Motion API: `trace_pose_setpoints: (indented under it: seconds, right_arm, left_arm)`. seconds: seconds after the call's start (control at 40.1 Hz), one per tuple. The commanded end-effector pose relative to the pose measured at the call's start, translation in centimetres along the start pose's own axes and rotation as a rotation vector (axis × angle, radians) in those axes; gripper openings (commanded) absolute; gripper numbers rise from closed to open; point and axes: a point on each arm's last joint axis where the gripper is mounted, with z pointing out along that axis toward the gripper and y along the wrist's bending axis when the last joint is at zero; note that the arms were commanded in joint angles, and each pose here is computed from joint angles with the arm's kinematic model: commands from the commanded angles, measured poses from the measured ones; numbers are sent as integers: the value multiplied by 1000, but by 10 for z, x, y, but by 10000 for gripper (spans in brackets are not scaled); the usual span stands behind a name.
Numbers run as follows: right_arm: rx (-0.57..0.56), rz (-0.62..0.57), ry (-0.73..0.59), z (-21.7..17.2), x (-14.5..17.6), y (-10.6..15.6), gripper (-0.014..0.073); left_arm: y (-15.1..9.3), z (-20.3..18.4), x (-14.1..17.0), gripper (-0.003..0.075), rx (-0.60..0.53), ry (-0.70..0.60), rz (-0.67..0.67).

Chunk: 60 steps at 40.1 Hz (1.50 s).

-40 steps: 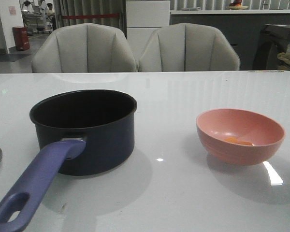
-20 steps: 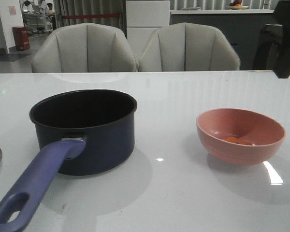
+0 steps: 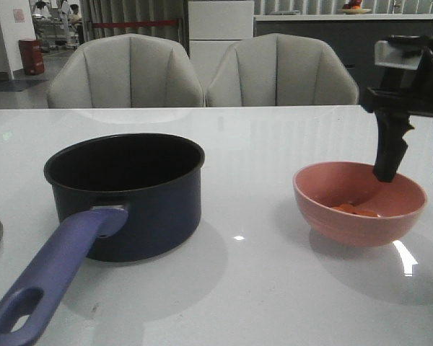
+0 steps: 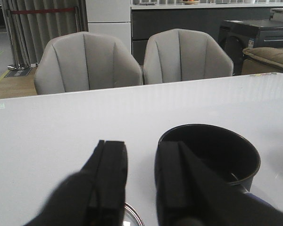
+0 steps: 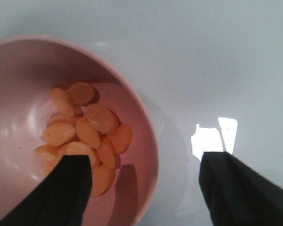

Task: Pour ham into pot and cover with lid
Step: 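Move the right gripper to the pink bowl rim and grasp it, then lift the pink bowl and carry it over the saucepan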

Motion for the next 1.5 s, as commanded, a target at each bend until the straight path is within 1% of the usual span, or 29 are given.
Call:
trace_pose_setpoints:
  seconds: [0.0, 0.1, 0.15, 0.175, 0.225, 0.25, 0.274, 0.324, 0.424, 0.499, 0.599, 0.674, 0.898, 1.048, 1.223, 1.372, 1.472]
  right_arm:
    - [-19, -24, -68, -11, -10, 2, 540]
    - [-16, -24, -43, 1, -11, 0, 412]
    - [-15, -22, -40, 4, -12, -1, 319]
    - [-15, -22, -44, 4, -12, -1, 293]
    - [-16, -22, -59, 3, -14, 0, 184]
    - [-16, -23, -69, 1, -15, 0, 143]
    - [-18, -24, -80, -2, -17, 1, 122]
    - [-20, -33, -102, -8, -19, 2, 149]
    - [-29, -98, -182, -29, -25, 12, 141]
    - [-41, -173, -258, -46, -25, 28, 139]
    - [-65, -284, -358, -65, -20, 55, 139]
    - [-98, -364, -418, -76, -12, 82, 139]
    - [-197, -519, -531, -84, 9, 146, 139]
    - [-250, -586, -649, -88, 16, 177, 139]
    - [-272, -640, -834, -97, 14, 196, 139]
    - [-287, -638, -968, -100, 6, 201, 139]
    - [-280, -662, -1046, -101, 2, 204, 139]
  left_arm:
    - [0, -2, -14, 227, 9, -92, -1]
    - [0, -2, -14, 227, 9, -92, -1]
    - [0, -2, -14, 227, 9, -92, -1]
    - [0, -2, -14, 227, 9, -92, -1]
    - [0, -2, -14, 227, 9, -92, -1]
    - [0, -2, -14, 227, 9, -92, -1]
    - [0, -2, -14, 227, 9, -92, -1]
    - [0, -2, -14, 227, 9, -92, -1]
    - [0, -2, -14, 227, 9, -94, -1]
    - [0, -2, -14, 227, 9, -94, -1]
    - [0, -2, -14, 227, 9, -94, -1]
    - [0, -2, -14, 227, 9, -94, -1]
    - [0, -2, -14, 227, 9, -94, -1]
    - [0, -2, -14, 227, 9, -94, -1]
    - [0, -2, -14, 227, 9, -94, -1]
    - [0, -2, -14, 227, 9, -94, -1]
    - [0, -2, -14, 227, 9, -94, -1]
